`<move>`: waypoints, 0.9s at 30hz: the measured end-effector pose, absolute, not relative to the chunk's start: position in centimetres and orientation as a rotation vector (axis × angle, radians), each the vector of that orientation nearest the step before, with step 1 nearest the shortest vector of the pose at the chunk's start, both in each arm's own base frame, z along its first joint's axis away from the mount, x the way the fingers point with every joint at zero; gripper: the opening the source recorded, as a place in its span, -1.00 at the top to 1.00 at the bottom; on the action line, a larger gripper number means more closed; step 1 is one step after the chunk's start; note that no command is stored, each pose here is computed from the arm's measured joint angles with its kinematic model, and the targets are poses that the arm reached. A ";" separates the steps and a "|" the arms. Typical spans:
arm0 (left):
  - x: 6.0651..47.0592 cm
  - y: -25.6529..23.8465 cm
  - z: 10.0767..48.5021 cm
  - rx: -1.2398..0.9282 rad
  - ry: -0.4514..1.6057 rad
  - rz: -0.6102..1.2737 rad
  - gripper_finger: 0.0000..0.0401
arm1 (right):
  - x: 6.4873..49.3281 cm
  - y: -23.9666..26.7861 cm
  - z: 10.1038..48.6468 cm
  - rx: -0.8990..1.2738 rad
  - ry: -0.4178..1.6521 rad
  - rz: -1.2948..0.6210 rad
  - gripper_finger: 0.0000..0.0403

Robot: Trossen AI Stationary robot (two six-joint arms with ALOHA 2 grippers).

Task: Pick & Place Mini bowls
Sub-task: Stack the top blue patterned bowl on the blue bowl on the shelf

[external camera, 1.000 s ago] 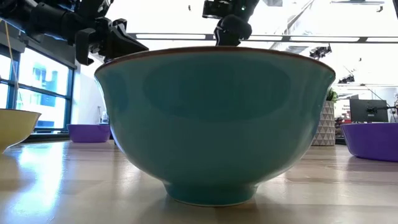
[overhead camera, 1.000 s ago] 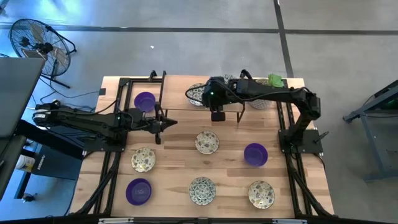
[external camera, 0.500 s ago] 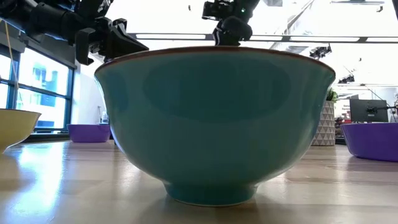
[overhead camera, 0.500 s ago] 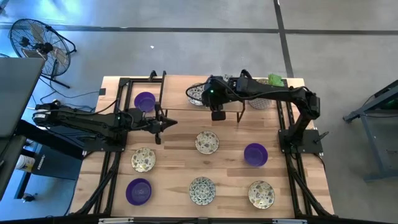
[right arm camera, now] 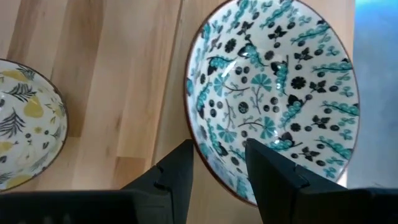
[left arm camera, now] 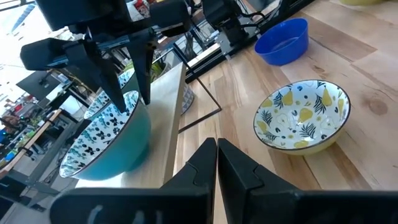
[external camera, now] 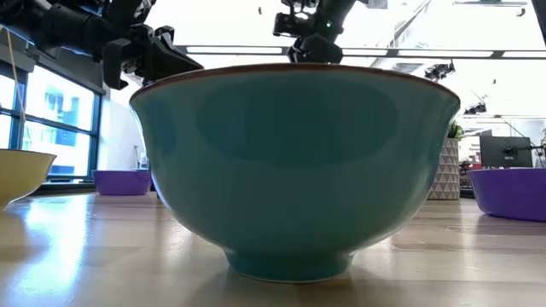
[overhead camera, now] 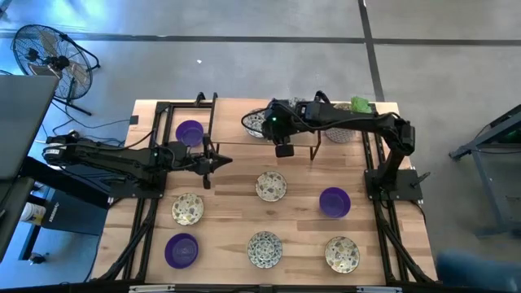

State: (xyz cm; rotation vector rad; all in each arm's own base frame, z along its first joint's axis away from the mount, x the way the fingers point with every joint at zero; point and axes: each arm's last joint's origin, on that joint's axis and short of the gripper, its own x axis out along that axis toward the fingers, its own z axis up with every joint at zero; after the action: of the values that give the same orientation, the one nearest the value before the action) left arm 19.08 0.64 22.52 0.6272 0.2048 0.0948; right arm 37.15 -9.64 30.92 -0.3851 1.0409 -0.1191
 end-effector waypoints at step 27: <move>19.1 0.5 22.5 0.616 0.197 0.058 0.95 | 37.7 -10.3 30.5 -0.446 1.018 -0.089 0.97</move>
State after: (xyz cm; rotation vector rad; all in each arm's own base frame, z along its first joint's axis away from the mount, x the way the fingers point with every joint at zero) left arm 19.10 0.53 22.48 0.6160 0.1971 0.0575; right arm 37.75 -10.30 30.52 -0.4464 1.0182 -0.0889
